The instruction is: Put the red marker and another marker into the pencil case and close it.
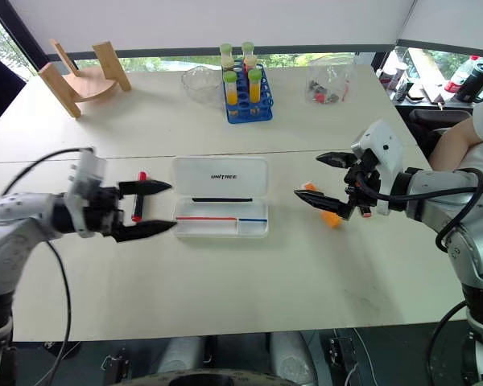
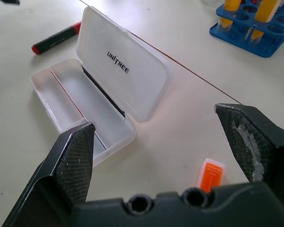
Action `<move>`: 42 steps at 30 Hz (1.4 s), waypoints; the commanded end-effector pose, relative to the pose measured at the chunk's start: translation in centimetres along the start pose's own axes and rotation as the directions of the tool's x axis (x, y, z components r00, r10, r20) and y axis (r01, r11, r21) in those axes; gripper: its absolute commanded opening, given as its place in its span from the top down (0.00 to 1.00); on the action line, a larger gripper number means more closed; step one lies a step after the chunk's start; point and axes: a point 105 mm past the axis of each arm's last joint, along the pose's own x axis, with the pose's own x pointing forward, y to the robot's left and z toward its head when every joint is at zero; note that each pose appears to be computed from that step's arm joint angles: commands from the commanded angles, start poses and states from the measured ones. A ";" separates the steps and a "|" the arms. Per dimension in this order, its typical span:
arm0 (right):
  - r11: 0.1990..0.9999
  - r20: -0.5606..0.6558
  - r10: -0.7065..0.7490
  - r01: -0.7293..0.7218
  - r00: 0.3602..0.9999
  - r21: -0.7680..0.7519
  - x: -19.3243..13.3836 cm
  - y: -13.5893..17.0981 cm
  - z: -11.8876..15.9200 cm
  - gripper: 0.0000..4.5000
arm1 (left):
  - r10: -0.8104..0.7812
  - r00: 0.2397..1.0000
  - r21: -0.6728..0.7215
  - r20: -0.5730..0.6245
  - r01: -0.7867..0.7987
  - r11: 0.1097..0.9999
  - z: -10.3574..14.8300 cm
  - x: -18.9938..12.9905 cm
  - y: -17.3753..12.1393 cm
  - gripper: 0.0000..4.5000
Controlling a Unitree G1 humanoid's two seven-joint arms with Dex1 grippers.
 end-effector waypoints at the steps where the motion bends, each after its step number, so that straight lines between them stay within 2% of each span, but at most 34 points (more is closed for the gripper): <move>1: 0.999 0.043 0.006 -0.004 0.999 -0.033 0.0 0.0 1.1 0.00 | 0.435 0.899 0.009 -0.049 -0.435 0.900 -1.2 -2.5 5.8 0.01; 3: 0.999 0.048 0.012 -0.010 0.999 -0.037 0.2 -0.1 1.2 0.00 | 0.594 0.802 -0.062 -0.072 -0.598 0.799 -2.3 -3.1 7.9 0.01; 6: 0.999 0.057 0.011 -0.008 0.998 -0.052 0.4 -0.2 1.4 0.00 | 0.694 0.710 -0.155 -0.124 -0.704 0.693 -4.5 -2.6 8.5 0.01; 14: 0.998 0.068 -0.001 0.005 0.998 -0.064 0.4 -0.2 1.9 0.00 | 0.719 0.649 -0.361 -0.246 -0.750 0.554 -9.6 1.5 7.5 0.01; 16: 0.998 0.069 -0.003 0.007 0.998 -0.062 0.3 -0.1 2.0 0.00 | 0.726 0.628 -0.351 -0.279 -0.771 0.531 -10.6 1.6 7.4 0.13; 18: 0.999 0.063 0.002 0.001 0.998 -0.051 0.1 0.0 1.9 0.00 | 0.720 0.625 -0.346 -0.301 -0.775 0.529 -11.3 1.7 7.1 0.30; 23: 0.999 0.049 0.039 -0.037 0.998 -0.032 -0.3 1.1 1.9 0.00 | 0.725 0.605 -0.344 -0.331 -0.792 0.504 -12.4 1.2 6.8 0.87; 24: 0.999 0.051 0.035 -0.034 0.998 -0.032 -0.3 1.1 1.9 0.00 | 0.731 0.603 -0.335 -0.320 -0.794 0.508 -12.1 1.0 7.0 0.93; 25: 0.999 0.052 0.033 -0.031 0.998 -0.032 -0.4 1.0 2.0 0.00 | 0.734 0.602 -0.329 -0.313 -0.794 0.511 -11.8 0.8 7.1 0.93; 26: 0.999 0.053 0.027 -0.025 0.998 -0.035 -0.4 0.9 2.0 0.00 | 0.732 0.628 -0.307 -0.265 -0.774 0.553 -10.5 0.7 7.4 0.93; 27: 0.999 0.053 0.021 -0.019 0.998 -0.038 -0.5 0.9 2.0 0.00 | 0.721 0.661 -0.271 -0.206 -0.747 0.607 -9.1 0.7 7.6 0.93; 30: 0.999 0.053 0.007 -0.005 0.999 -0.045 -0.6 0.6 2.1 0.00 | 0.545 0.838 -0.171 0.039 -0.532 0.829 -3.0 0.9 6.2 0.93; 32: 0.999 0.054 0.001 0.001 0.999 -0.046 -0.6 0.5 2.2 0.00 | 0.438 0.893 -0.054 0.099 -0.435 0.899 -0.9 0.4 5.3 0.93; 34: 0.999 0.052 -0.003 0.006 0.999 -0.049 -0.8 0.4 2.2 0.00 | 0.203 0.971 0.057 0.128 -0.212 0.976 1.1 0.1 2.7 0.93; 36: 0.998 0.051 -0.013 0.016 0.999 -0.056 -0.9 0.2 2.3 0.00 | -0.003 0.994 0.129 0.105 -0.010 0.992 1.9 0.2 0.2 0.93; 39: 0.998 0.054 -0.024 0.028 0.998 -0.061 -1.0 0.0 2.4 0.00 | -0.272 0.962 0.247 -0.021 0.269 0.931 1.2 2.2 -2.8 0.93; 42: 0.997 0.057 -0.030 0.034 0.998 -0.064 -1.0 -0.1 2.5 0.00 | -0.382 0.919 0.309 -0.102 0.394 0.865 0.1 4.3 -3.4 0.93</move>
